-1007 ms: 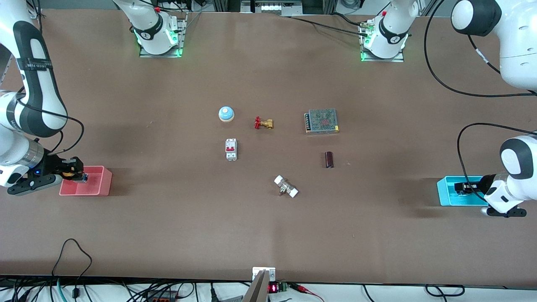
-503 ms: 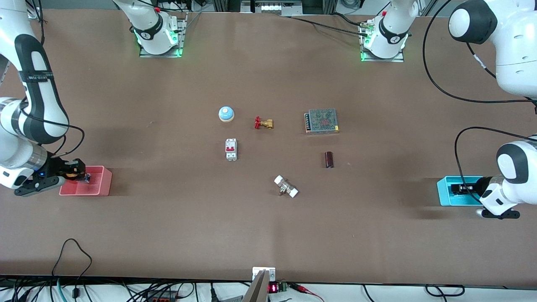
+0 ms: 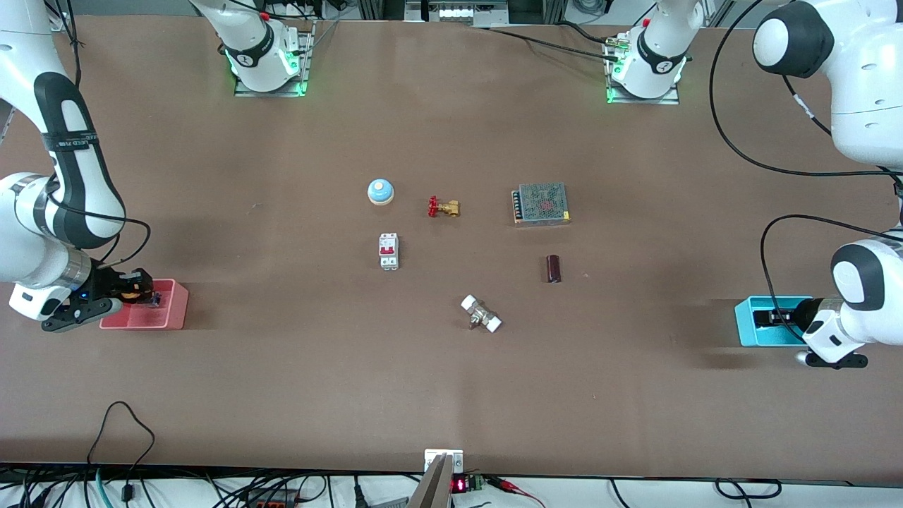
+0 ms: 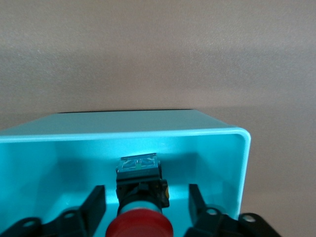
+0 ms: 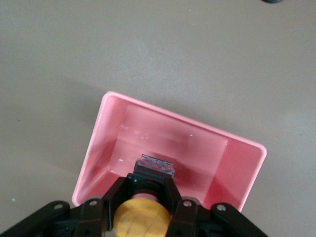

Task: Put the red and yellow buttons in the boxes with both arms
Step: 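Lower the red button into the cyan box and open the left gripper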

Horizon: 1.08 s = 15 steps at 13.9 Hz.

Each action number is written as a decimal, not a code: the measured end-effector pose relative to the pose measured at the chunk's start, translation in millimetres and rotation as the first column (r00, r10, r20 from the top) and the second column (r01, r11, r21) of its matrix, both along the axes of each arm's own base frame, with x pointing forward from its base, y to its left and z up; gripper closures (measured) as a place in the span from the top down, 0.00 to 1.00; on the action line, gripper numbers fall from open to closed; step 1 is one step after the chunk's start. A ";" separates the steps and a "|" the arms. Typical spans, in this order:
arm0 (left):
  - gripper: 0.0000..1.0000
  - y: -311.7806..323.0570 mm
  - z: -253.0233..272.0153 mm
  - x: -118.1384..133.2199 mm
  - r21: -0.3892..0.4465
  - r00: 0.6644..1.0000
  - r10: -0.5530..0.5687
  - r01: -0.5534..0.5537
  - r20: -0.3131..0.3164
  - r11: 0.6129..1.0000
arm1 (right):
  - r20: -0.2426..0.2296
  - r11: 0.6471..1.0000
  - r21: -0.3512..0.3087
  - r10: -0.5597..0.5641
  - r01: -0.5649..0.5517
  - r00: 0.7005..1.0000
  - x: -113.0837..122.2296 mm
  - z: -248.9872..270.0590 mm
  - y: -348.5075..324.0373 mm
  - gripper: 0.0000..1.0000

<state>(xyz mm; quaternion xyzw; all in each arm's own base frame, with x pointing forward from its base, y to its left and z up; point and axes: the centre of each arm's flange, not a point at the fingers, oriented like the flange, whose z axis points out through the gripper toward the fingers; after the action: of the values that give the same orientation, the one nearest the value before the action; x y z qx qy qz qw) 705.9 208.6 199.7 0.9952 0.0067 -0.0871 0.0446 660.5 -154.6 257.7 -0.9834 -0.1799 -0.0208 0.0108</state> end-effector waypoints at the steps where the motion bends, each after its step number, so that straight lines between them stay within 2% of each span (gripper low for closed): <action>1: 0.88 1.1 6.7 2.5 0.003 1.000 0.000 0.000 0.011 1.000 | 0.008 1.000 -0.002 0.000 0.000 1.000 0.9 -0.3 -0.4 0.38; 2: 0.99 2.0 16.6 5.0 0.007 1.000 0.000 0.000 0.026 1.000 | 0.014 1.000 -0.003 0.000 0.000 1.000 1.5 -1.2 -0.8 0.38; 6: 1.00 -15.2 111.8 18.2 0.029 0.990 -0.032 0.029 0.136 0.999 | 0.019 1.000 -0.004 -0.003 0.003 1.000 1.9 -8.8 -2.6 0.38; 9: 1.00 -86.0 193.3 19.2 0.043 0.975 -0.118 0.112 0.186 0.993 | 0.021 1.000 -0.004 -0.011 0.011 1.000 1.1 -15.8 -7.9 0.38; 12: 1.00 -172.2 256.8 4.8 0.059 0.972 -0.106 0.096 0.209 0.994 | 0.021 1.000 -0.003 -0.012 0.012 1.000 0.9 -19.4 -8.7 0.38; 15: 1.00 -206.5 303.1 -23.1 0.060 0.973 -0.076 0.065 0.220 0.996 | 0.025 1.000 -0.004 -0.013 0.013 1.000 1.4 -20.1 -8.8 0.41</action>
<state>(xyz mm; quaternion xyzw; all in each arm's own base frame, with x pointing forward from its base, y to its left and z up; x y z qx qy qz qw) 682.8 2.1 502.7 0.9991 -0.0313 0.0232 0.0158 661.8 -163.5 237.6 -0.9842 -0.1737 -0.0330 0.0064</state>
